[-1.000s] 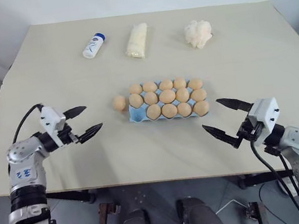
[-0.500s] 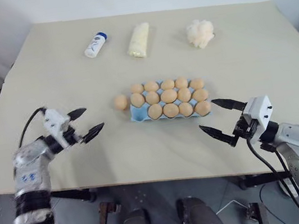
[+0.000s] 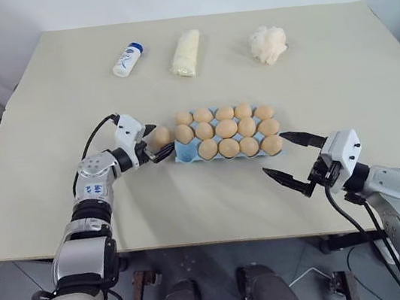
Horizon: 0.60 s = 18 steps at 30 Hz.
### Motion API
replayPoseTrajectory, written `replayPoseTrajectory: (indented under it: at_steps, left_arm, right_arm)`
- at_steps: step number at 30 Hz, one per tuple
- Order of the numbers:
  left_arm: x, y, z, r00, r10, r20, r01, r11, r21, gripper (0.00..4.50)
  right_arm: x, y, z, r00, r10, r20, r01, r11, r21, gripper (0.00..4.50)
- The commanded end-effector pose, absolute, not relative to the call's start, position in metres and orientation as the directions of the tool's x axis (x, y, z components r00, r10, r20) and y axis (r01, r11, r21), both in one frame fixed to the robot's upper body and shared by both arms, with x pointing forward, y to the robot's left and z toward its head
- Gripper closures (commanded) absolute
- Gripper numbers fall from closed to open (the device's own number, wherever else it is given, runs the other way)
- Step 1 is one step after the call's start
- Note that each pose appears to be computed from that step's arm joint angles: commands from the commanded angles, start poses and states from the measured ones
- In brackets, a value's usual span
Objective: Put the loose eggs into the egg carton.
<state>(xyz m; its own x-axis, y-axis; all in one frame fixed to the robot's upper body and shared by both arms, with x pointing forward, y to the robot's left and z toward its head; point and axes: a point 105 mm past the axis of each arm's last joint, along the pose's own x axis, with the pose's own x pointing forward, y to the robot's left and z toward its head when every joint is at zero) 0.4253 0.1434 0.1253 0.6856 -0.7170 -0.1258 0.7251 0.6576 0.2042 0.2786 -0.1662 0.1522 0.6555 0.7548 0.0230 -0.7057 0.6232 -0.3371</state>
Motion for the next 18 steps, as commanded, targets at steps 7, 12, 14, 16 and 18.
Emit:
replayPoseTrajectory:
  at_steps: [7,12,14,16,18]
  left_arm:
    - [0.429,0.144,0.133,0.698,-0.711,-0.085,0.708,0.668,0.227,1.96]
    - [0.421,0.16,0.14,0.682,-0.731,-0.019,0.719,0.665,0.202,2.65]
    - [0.415,0.165,0.148,0.655,-0.755,0.022,0.735,0.644,0.213,2.65]
    - [0.409,0.165,0.159,0.608,-0.79,0.072,0.762,0.607,0.227,2.65]
    - [0.404,0.16,0.166,0.565,-0.819,0.098,0.787,0.571,0.234,2.65]
  right_arm:
    - [0.272,-0.163,0.162,0.66,0.748,0.065,-0.682,0.634,-0.365,0.0]
    - [0.271,-0.161,0.163,0.658,0.75,0.066,-0.685,0.633,-0.362,0.0]
    - [0.271,-0.161,0.163,0.657,0.751,0.067,-0.685,0.631,-0.363,0.0]
    - [0.271,-0.161,0.164,0.655,0.752,0.065,-0.687,0.63,-0.362,0.0]
    - [0.271,-0.16,0.163,0.652,0.756,0.062,-0.692,0.626,-0.359,0.0]
